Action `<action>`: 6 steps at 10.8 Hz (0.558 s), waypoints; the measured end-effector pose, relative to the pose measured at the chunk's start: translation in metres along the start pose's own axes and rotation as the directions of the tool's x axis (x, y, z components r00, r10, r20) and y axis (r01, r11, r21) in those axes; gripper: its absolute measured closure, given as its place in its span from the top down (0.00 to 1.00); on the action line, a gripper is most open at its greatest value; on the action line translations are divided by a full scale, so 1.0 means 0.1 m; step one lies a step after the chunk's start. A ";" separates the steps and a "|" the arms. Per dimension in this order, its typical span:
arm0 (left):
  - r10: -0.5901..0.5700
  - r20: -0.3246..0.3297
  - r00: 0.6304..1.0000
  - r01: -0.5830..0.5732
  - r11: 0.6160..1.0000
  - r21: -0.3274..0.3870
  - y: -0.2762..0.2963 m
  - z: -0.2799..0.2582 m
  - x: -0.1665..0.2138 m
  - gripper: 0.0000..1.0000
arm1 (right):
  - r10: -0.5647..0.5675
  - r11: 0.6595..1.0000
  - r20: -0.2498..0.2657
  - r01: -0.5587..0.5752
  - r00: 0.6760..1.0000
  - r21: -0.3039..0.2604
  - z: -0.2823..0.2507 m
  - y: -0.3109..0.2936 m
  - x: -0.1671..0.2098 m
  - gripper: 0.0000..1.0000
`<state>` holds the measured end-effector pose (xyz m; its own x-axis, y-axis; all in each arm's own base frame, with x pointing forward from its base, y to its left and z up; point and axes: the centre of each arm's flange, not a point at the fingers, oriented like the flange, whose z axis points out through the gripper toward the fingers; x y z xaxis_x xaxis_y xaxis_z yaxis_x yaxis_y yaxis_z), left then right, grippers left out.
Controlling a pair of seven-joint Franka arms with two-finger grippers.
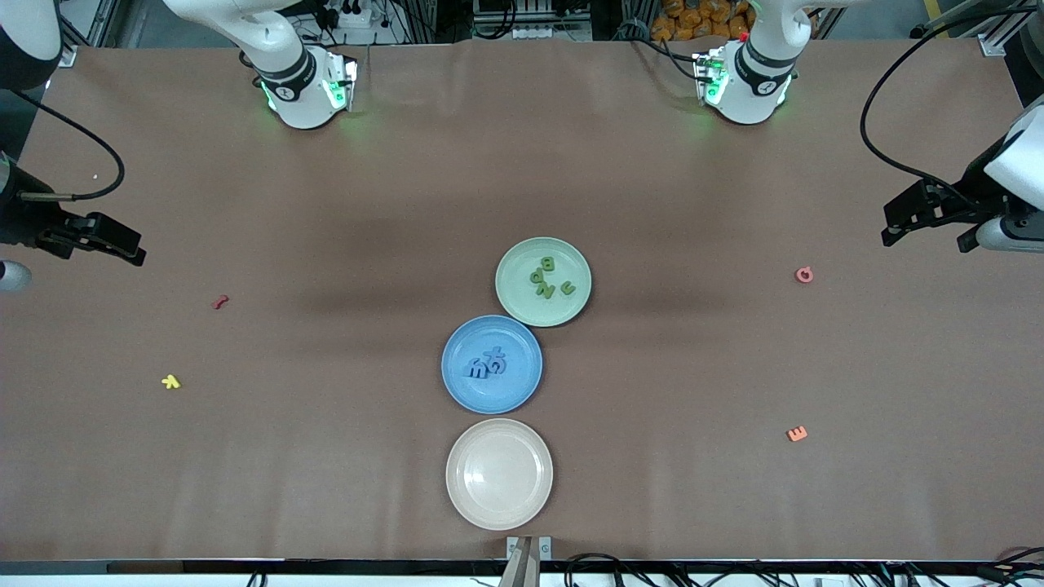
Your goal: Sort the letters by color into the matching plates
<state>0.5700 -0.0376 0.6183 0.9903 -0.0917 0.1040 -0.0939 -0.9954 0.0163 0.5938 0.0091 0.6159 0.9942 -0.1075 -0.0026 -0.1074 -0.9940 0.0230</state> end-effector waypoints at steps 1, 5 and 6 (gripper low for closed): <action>0.000 0.000 1.000 0.000 1.000 0.000 0.00 0.00 0.00 1.00 | -0.004 1.000 0.000 0.004 1.000 0.001 0.02 -0.01 -0.02 1.00; 0.001 0.000 1.000 -0.001 1.000 0.000 0.00 0.00 0.00 1.00 | -0.015 1.000 -0.004 0.015 1.000 -0.002 0.02 -0.07 -0.05 1.00; 0.001 0.000 1.000 -0.001 1.000 0.000 0.00 0.00 0.00 1.00 | -0.015 1.000 -0.006 0.015 1.000 -0.003 0.02 -0.07 -0.04 1.00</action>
<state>0.5700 -0.0380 0.6183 0.9902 -0.0931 0.1041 -0.0953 -0.9953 0.0162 0.5902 0.0166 0.6141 0.9958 -0.0920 0.0028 -0.0920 -0.9954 0.0263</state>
